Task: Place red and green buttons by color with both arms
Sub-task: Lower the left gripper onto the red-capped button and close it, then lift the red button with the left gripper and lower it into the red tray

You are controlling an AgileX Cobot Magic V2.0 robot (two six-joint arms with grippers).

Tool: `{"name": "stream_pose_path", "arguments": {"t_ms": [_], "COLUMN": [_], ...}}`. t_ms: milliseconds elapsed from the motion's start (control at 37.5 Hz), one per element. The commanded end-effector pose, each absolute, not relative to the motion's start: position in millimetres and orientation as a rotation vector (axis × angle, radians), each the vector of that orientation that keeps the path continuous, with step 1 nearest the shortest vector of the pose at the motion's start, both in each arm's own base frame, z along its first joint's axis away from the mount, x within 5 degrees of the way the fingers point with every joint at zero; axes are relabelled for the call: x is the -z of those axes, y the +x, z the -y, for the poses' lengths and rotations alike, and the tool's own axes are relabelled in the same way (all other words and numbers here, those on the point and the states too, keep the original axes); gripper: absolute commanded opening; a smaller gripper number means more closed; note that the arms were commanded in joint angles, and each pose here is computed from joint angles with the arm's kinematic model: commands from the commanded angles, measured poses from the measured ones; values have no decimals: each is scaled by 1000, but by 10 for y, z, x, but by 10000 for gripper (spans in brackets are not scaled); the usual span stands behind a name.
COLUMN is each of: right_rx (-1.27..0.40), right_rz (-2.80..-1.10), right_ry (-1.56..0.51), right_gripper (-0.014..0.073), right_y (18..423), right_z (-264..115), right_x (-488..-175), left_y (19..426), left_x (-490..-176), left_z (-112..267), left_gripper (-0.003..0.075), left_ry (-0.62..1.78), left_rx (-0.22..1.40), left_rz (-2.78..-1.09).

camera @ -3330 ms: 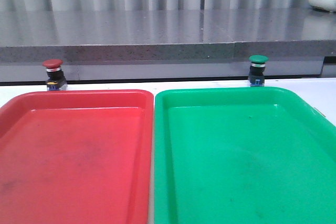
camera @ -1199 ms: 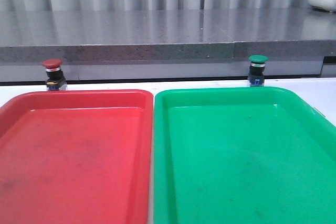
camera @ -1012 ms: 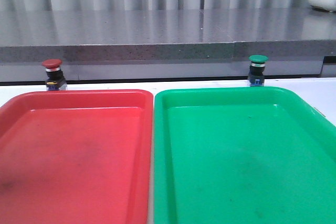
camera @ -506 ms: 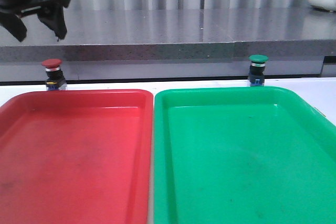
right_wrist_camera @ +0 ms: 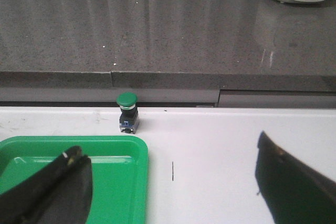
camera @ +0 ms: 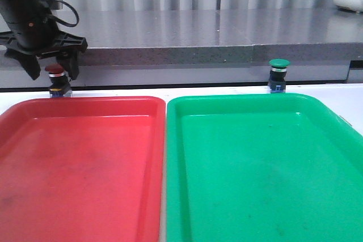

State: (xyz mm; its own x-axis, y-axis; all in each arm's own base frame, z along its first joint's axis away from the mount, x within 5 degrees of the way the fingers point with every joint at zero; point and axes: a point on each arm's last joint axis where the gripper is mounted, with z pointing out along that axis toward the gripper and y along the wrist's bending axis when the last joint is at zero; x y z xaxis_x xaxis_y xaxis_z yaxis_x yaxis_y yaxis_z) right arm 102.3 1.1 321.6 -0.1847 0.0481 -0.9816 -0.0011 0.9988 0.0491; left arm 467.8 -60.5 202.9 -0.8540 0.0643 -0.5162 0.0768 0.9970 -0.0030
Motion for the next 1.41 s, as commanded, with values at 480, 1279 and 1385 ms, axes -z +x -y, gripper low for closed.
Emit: {"name": "stream_pose_path", "arguments": {"t_ms": [480,1279,1385], "right_rx": [-35,-35,-35], "right_rz": [-1646,-1646,-1646], "right_ry": [30,30,30], "right_gripper": [644,644,644], "right_y": [1038,1038,1038], "right_z": [-5,-5,-5], "right_x": [-3405,-3405,-3405], "left_y": [4755,3023,2818], "left_x": [-2413,-2950,-2684], "left_z": [597,847,1008], "left_gripper": [159,54,54], "left_ry": [84,246,336], "left_rx": [55,152,178], "left_rz": [-2407,-2291,-2337]}}
